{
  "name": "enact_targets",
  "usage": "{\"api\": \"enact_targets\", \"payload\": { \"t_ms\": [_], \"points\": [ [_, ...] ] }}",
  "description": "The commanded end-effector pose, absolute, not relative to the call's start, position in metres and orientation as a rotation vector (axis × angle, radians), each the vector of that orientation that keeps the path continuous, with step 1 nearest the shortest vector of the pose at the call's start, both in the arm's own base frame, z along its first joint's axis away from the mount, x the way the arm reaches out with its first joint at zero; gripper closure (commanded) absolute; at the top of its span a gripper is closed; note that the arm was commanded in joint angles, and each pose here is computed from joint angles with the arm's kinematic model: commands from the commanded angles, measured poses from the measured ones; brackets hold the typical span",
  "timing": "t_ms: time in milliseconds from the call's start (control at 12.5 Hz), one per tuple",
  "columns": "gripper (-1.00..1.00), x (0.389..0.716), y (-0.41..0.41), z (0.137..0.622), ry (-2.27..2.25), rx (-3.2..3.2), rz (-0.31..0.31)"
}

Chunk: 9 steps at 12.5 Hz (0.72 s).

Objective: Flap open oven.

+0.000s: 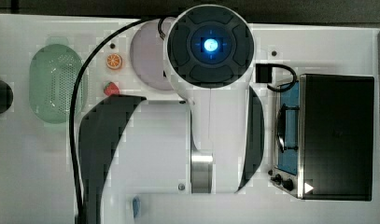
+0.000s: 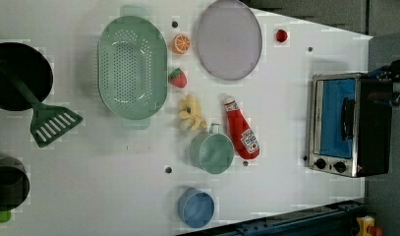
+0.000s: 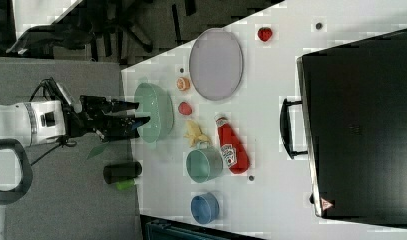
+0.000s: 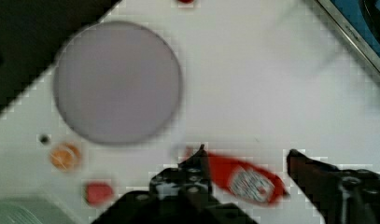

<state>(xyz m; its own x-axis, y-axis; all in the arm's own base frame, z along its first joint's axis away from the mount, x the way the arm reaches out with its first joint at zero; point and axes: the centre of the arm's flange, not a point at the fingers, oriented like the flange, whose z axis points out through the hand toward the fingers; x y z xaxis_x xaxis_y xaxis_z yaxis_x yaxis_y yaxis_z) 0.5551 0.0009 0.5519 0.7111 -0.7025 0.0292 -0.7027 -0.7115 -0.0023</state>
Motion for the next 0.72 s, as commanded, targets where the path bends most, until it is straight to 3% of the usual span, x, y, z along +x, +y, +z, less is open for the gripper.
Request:
{"api": "enact_targets", "payload": {
  "t_ms": [80, 240, 400, 480, 720],
  "points": [
    [-0.58, 0.4176, -0.0313, 0.6082, -1.411, 2.817, 0.003],
    [-0.99, 0.4176, -0.0313, 0.6082, -1.411, 2.817, 0.003],
    [-1.00, 0.4176, -0.0314, 0.6081, -1.411, 2.817, 0.003],
    [-0.90, 0.4176, -0.0316, 0.6082, -1.412, 2.817, 0.003],
    [-0.14, 0.4186, -0.0326, 0.6066, -1.415, 2.816, 0.002]
  ]
}}
